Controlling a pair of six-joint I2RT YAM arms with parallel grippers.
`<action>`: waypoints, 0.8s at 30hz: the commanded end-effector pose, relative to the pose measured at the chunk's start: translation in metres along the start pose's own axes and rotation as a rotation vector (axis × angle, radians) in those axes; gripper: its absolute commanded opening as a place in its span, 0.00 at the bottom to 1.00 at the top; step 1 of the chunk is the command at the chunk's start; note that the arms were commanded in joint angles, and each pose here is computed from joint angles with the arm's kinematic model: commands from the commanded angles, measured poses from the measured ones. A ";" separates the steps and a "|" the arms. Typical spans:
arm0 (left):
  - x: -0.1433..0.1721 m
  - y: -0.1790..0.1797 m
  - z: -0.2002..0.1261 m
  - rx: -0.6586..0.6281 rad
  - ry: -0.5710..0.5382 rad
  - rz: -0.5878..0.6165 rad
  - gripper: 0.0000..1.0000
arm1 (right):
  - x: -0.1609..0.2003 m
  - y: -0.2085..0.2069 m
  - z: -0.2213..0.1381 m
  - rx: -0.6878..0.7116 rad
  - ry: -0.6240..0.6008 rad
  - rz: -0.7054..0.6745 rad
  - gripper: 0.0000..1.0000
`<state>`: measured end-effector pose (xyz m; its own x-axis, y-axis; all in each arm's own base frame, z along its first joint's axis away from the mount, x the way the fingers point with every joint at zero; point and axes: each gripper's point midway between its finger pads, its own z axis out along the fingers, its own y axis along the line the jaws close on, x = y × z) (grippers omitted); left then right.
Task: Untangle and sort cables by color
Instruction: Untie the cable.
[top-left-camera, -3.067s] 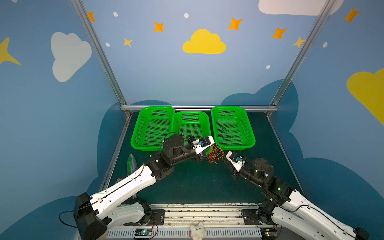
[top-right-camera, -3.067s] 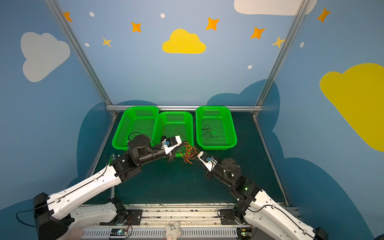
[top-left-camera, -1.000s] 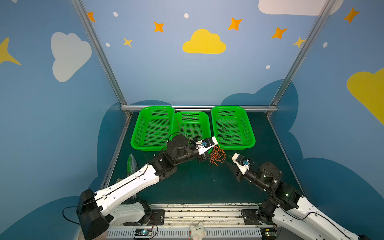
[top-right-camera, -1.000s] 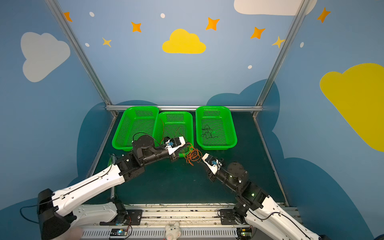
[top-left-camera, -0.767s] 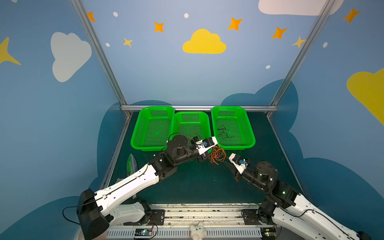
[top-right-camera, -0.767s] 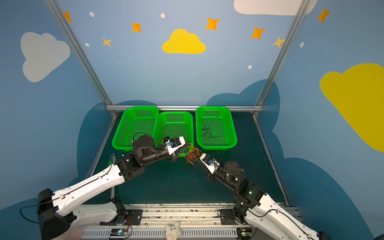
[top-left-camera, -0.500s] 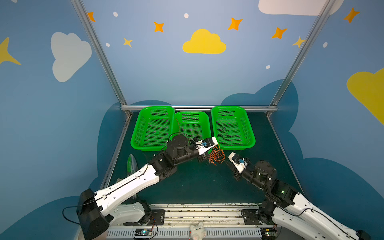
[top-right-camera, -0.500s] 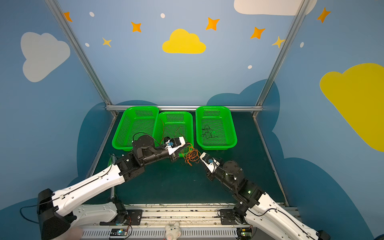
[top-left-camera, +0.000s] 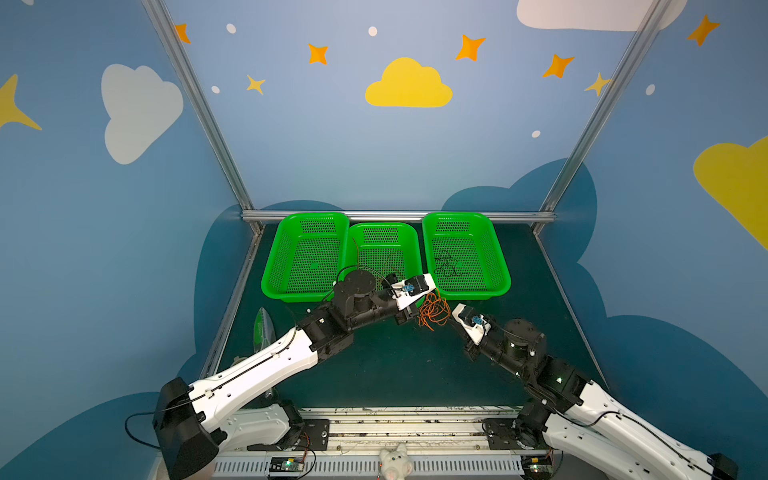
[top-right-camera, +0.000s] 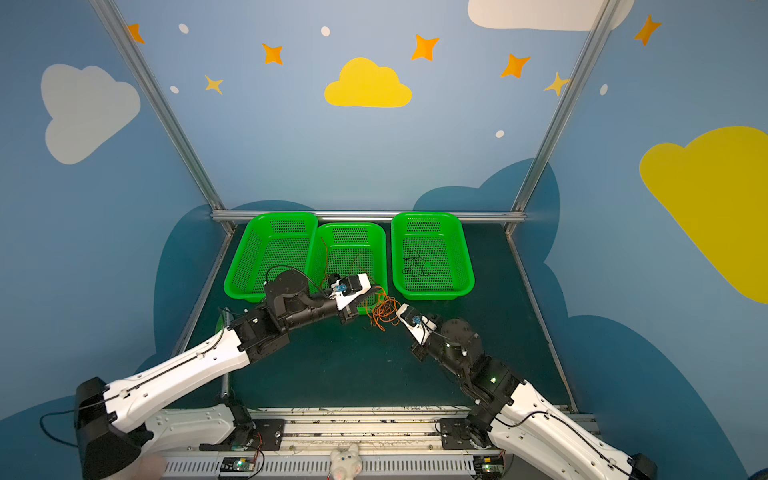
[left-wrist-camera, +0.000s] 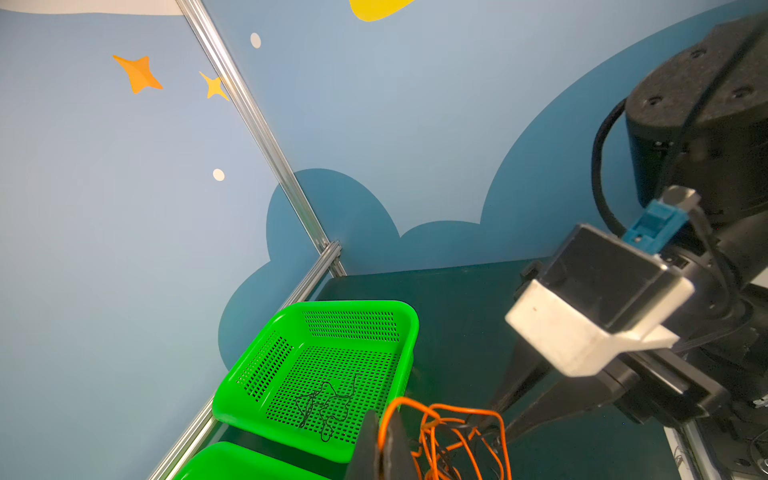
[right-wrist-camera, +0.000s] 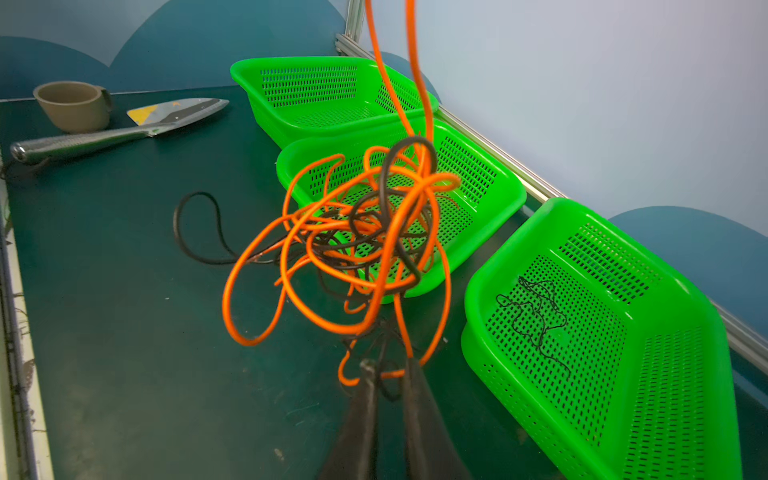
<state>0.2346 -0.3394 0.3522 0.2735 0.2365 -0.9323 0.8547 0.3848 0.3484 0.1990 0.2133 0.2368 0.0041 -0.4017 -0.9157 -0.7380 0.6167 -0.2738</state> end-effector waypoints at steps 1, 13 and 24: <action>-0.026 0.004 -0.005 -0.003 -0.076 0.001 0.03 | -0.010 -0.005 0.000 0.026 -0.029 0.004 0.08; -0.014 0.039 -0.016 -0.126 -0.033 -0.040 0.03 | 0.001 -0.032 -0.004 0.188 -0.054 0.194 0.00; -0.010 0.102 -0.066 -0.374 -0.031 -0.060 0.03 | 0.089 -0.060 -0.017 0.382 0.116 0.611 0.00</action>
<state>0.2851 -0.2636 0.3860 0.2214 0.2032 -0.9538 0.7146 0.6317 0.3005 0.2322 0.1496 0.2052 -0.2965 -0.0701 -0.9524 -0.4248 0.9029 0.0658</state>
